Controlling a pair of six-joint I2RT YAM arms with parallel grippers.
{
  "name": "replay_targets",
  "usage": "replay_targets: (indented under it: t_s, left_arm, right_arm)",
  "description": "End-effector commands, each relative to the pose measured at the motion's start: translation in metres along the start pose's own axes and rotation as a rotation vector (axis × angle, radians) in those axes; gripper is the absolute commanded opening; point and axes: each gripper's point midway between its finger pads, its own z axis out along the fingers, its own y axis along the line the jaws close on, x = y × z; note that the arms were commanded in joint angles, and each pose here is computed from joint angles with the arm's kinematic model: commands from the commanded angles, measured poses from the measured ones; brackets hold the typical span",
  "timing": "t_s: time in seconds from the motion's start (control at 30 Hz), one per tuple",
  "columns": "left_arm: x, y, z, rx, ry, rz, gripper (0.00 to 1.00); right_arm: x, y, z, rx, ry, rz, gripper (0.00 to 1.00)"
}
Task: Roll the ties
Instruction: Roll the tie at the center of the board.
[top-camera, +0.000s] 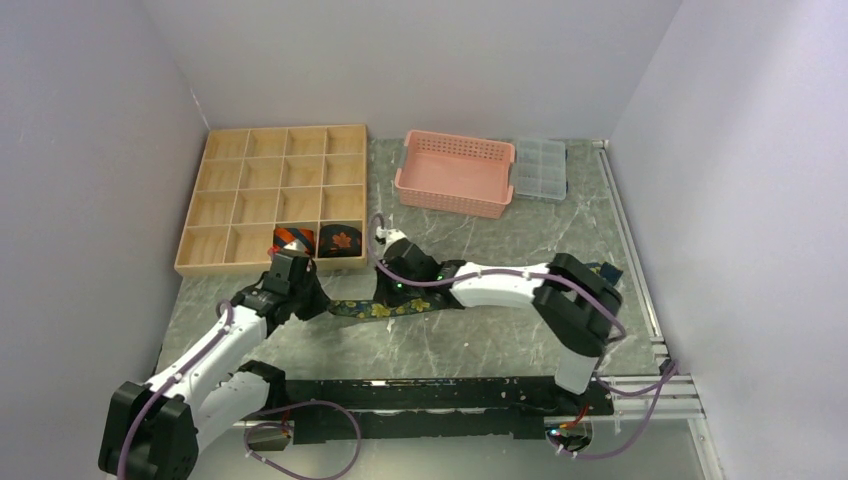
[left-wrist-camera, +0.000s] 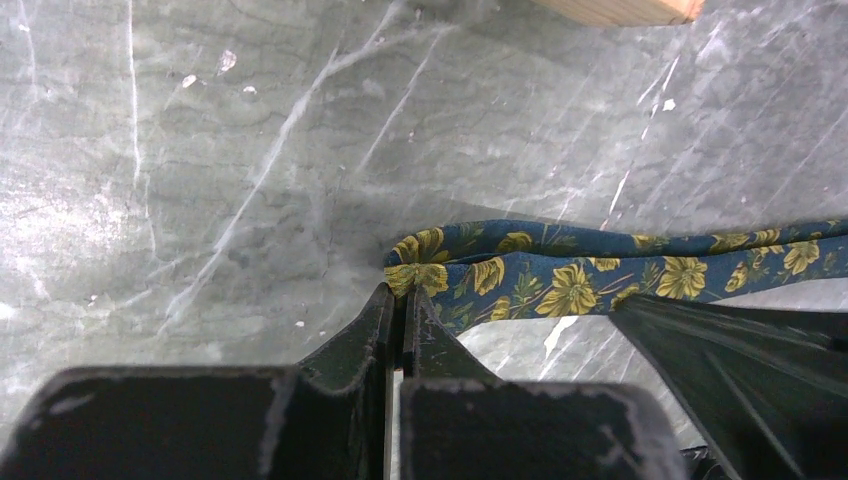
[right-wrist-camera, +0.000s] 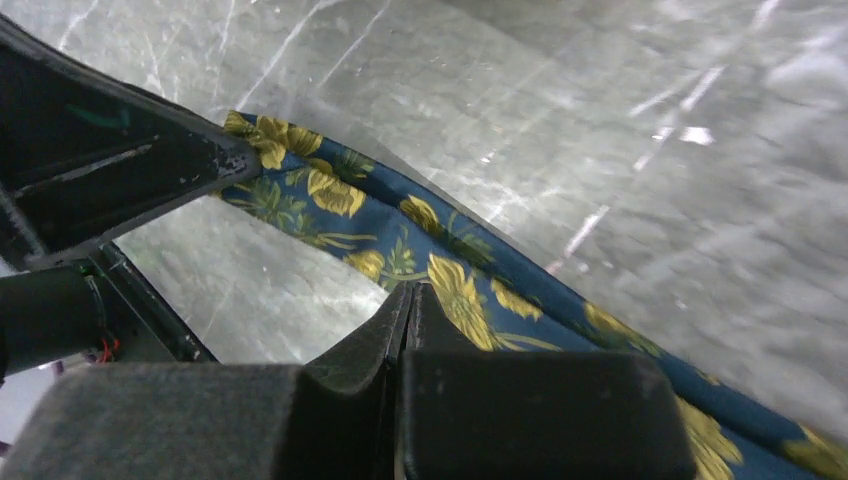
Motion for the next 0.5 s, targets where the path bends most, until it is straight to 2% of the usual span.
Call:
replay_targets:
  t_s: [0.0, 0.23, 0.47]
  left_arm:
    - [-0.005, -0.004, -0.005, -0.009, -0.012, -0.017, 0.03]
    - [-0.007, -0.008, -0.009, 0.003, -0.017, -0.005, 0.03]
    - [-0.012, -0.041, -0.023, 0.082, -0.027, 0.053, 0.03]
  right_arm:
    - [0.001, 0.031, 0.021, -0.123, 0.045, 0.019, 0.0]
    - [0.012, 0.031, 0.045, -0.115, 0.108, 0.036, 0.0]
    - [0.029, 0.024, 0.056, -0.105, 0.152, 0.059, 0.0]
